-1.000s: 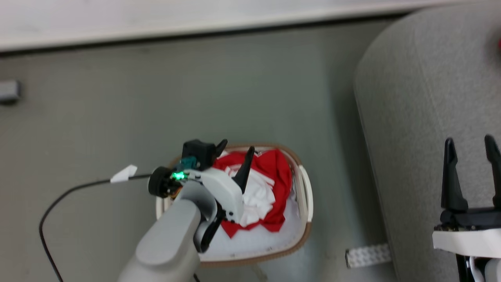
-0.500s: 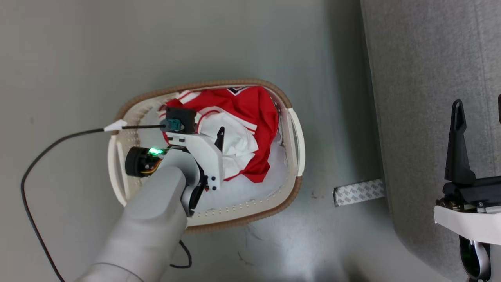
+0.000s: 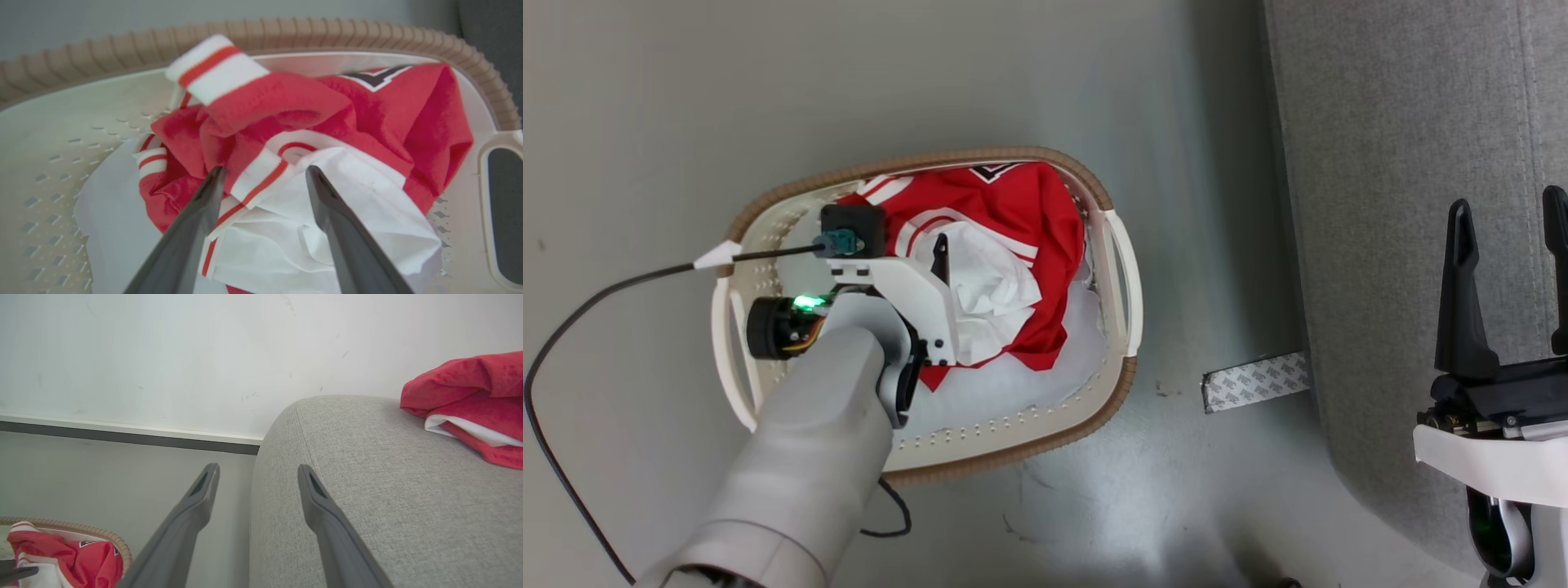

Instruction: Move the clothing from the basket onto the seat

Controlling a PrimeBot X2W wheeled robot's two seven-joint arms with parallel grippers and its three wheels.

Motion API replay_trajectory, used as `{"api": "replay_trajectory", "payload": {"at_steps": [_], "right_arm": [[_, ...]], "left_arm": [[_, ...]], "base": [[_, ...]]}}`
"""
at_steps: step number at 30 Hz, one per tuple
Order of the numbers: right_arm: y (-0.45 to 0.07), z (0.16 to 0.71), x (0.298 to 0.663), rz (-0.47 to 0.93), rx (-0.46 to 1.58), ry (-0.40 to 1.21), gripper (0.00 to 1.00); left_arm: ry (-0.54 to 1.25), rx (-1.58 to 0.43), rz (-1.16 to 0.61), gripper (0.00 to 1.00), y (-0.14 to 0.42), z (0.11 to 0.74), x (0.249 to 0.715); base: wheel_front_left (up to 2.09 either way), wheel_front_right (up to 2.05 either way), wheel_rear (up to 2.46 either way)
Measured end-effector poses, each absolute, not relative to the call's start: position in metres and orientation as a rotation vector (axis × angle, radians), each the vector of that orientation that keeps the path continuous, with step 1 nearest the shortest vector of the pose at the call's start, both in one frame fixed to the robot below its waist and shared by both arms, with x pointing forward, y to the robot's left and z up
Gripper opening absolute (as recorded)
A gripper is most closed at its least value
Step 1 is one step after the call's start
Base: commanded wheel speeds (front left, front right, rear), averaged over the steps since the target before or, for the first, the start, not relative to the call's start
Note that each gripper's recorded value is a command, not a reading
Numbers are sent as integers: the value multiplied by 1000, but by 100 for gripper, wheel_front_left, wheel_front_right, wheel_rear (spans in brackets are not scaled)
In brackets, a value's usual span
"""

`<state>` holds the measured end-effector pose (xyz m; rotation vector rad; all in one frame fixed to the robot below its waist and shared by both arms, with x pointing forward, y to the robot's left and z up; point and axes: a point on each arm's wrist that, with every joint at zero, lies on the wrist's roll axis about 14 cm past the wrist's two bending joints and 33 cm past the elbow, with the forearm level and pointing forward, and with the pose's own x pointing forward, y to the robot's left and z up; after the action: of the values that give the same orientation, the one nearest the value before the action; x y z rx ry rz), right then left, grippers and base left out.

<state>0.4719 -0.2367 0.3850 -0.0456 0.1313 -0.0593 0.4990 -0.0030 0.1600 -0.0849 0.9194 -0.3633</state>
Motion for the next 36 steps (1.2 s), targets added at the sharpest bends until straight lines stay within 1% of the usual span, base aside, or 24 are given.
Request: {"api": "replay_trajectory", "payload": {"at_steps": [7, 16, 17, 18, 22, 28, 33, 36], "right_arm": [[-239, 382, 471, -66, -44, 141, 100], [-238, 358, 468, -61, -49, 200, 100], [-239, 355, 467, -62, -51, 208, 100], [-240, 352, 467, -64, -53, 214, 100], [-240, 345, 468, -63, -52, 227, 100], [-234, 359, 474, -52, -32, 187, 100], [-230, 381, 474, -44, -17, 143, 100], [-229, 395, 467, -42, -8, 127, 100]], "left_arm": [[911, -79, -361, 100, -9, 156, 509], [940, -13, -387, 100, -15, 130, 509], [940, -11, -391, 43, -16, 127, 509], [932, -6, -401, 0, -18, 126, 510], [913, -3, -409, 0, -19, 123, 512], [880, -39, -398, 0, -8, 142, 506], [833, -127, -403, 0, -5, 178, 489], [794, -182, -410, 0, -5, 207, 477]], "base": [[0, 0, 0], [0, 0, 0], [0, 0, 0], [0, 0, 0], [0, 0, 0], [0, 0, 0], [0, 0, 0], [0, 0, 0]]}}
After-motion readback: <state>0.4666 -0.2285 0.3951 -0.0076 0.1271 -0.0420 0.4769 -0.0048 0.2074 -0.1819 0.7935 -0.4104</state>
